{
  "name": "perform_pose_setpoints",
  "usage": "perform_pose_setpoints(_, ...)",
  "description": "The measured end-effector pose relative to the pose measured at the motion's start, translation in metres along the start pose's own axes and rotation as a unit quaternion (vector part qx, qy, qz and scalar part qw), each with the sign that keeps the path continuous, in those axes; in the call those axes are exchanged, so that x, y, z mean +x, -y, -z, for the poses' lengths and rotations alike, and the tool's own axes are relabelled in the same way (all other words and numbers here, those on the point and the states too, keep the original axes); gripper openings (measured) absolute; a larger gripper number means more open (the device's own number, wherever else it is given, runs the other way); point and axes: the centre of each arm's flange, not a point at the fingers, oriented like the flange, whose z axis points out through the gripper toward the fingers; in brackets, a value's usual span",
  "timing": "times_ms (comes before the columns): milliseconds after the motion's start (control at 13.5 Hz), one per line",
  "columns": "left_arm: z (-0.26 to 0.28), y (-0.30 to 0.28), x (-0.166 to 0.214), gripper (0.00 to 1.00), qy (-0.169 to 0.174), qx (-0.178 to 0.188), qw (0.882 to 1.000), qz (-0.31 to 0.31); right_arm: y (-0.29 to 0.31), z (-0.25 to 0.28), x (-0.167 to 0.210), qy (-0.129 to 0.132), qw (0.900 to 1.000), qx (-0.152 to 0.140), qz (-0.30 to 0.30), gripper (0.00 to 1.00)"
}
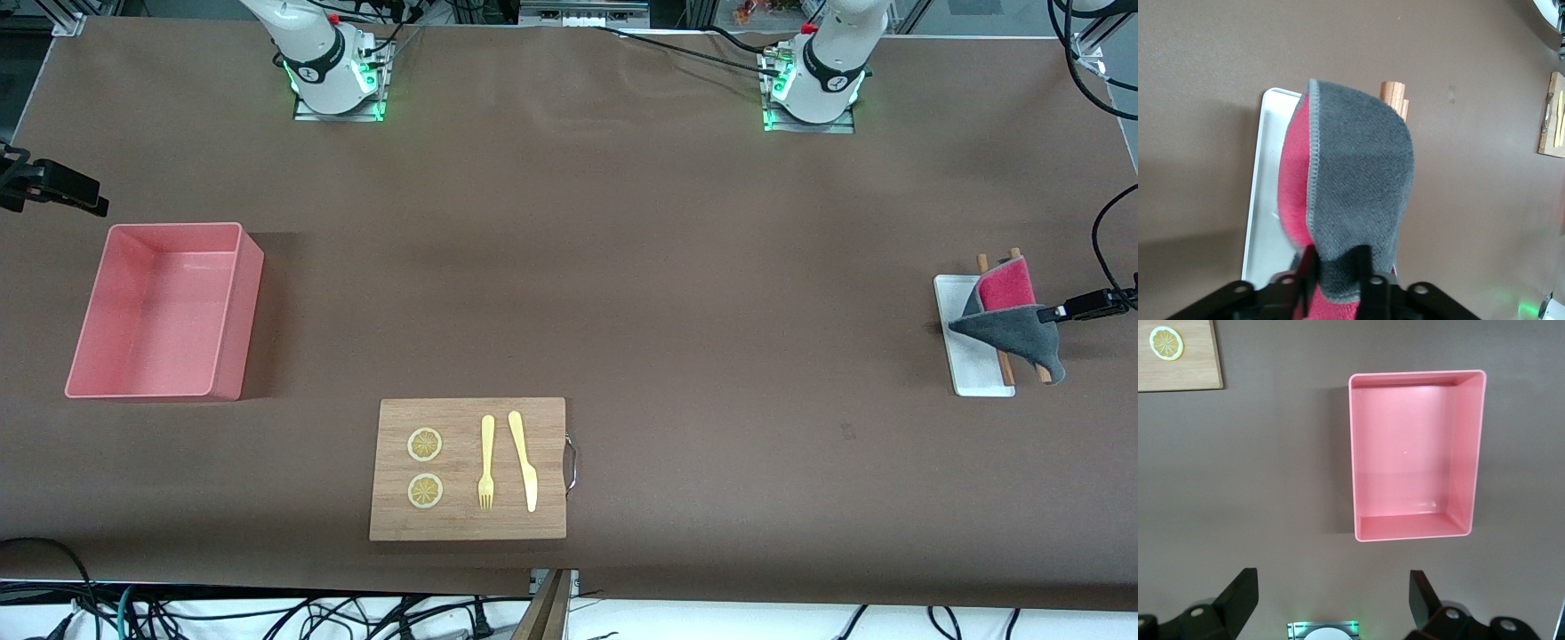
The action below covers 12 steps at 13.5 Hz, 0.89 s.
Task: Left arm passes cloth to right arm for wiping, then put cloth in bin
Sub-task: 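Lift the cloth with the left gripper while the right gripper moves out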
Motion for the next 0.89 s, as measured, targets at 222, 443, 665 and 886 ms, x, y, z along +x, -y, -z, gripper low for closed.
perform_pose_setpoints(222, 0.0, 0.0, 0.0, 0.21, 0.001, -0.001, 1.0, 0.0, 0.001, -0.008, 0.005, 0.007, 1.0, 0.006, 0.001, 1.0)
perform_pose_setpoints(443, 0.0, -0.002, -0.001, 0.07, 0.005, -0.005, 1.0, -0.001, 0.001, -0.012, 0.008, 0.011, 1.0, 0.007, 0.002, 1.0)
perform_pose_setpoints(665, 0.003, -0.005, 0.0, 0.02, 0.007, -0.007, 1.0, -0.004, 0.002, -0.014, 0.009, 0.014, 1.0, 0.007, 0.002, 1.0)
perform_pose_setpoints(886, 0.02, -0.02, 0.005, 0.02, 0.012, -0.012, 1.0, -0.019, 0.002, -0.025, 0.015, 0.024, 1.0, 0.008, 0.003, 1.0)
